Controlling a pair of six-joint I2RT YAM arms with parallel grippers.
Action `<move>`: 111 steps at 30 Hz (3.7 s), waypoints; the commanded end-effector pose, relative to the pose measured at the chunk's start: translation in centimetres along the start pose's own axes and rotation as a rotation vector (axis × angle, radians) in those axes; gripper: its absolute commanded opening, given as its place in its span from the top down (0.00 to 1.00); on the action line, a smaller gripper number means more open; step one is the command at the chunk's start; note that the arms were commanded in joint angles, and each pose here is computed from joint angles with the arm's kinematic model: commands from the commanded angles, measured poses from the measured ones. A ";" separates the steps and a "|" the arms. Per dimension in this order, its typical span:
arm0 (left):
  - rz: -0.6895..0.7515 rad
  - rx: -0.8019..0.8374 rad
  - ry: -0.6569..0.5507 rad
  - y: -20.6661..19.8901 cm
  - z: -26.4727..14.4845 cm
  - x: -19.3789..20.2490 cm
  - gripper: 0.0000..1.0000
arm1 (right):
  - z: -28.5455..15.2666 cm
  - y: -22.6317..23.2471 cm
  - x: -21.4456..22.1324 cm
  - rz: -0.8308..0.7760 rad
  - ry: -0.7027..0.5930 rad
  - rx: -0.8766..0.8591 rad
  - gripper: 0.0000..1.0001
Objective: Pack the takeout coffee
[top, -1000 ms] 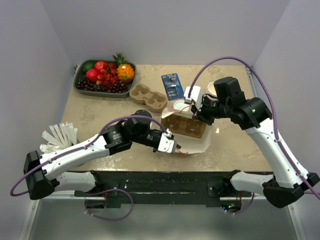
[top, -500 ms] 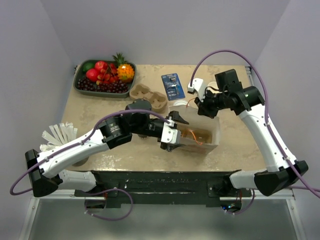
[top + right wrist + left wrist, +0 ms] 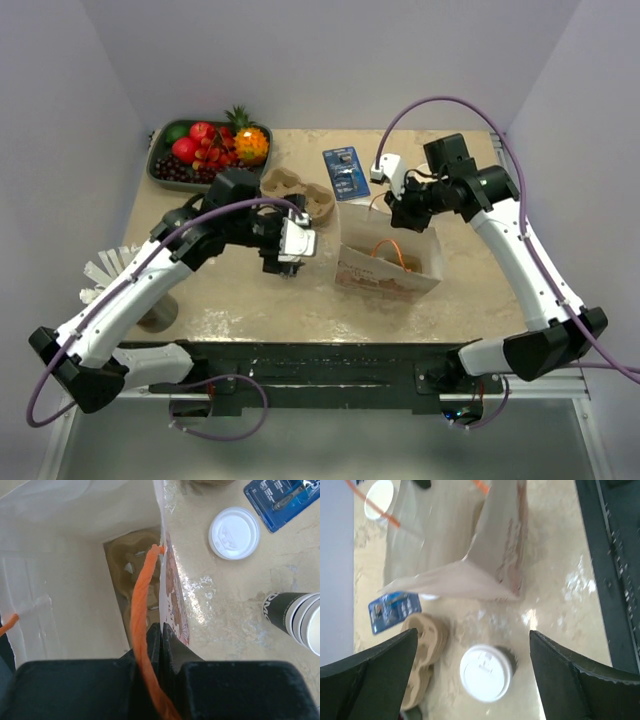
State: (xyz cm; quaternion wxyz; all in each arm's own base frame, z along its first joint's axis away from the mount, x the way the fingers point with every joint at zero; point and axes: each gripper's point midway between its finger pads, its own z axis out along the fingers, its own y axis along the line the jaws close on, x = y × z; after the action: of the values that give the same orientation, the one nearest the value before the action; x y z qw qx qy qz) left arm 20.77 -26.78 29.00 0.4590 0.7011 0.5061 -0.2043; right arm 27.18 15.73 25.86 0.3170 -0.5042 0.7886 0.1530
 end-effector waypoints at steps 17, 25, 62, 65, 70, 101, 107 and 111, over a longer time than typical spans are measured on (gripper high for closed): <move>0.048 0.307 0.358 3.5 1.5 16.7 0.01 | -0.6 -0.9 -5.2 -0.001 -0.149 -0.045 1.00; -0.042 0.396 0.327 1.8 2.0 16.6 0.01 | -0.2 -0.9 -4.2 0.012 -0.127 -0.065 1.00; -0.158 0.393 0.263 -0.3 3.9 17.2 0.10 | 0.1 -1.7 -2.2 0.058 -0.085 -0.134 1.00; -0.173 0.423 0.272 -1.1 3.7 17.4 0.11 | 0.1 -1.8 -2.2 0.062 -0.083 -0.133 1.00; -0.182 0.426 0.282 -1.5 3.8 17.9 0.12 | 0.3 -1.9 -2.3 0.065 -0.088 -0.135 1.00; -0.205 0.106 0.241 3.1 -1.2 10.9 0.42 | -0.7 -2.6 -2.3 0.075 -0.091 -0.069 1.00; -0.229 -0.068 0.252 4.1 -4.8 8.4 0.45 | -2.1 -2.8 -2.9 0.067 -0.115 -0.014 0.84; -0.222 -0.205 0.235 5.9 -7.1 6.6 0.48 | -2.9 -3.2 -4.3 0.107 -0.149 0.012 0.64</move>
State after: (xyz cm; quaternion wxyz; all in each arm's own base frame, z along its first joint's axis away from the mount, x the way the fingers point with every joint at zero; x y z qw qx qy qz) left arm 26.09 -18.49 26.45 0.3837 0.6627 0.6258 -0.1484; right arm 29.67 15.50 27.40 0.3158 -0.4661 0.7989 0.2118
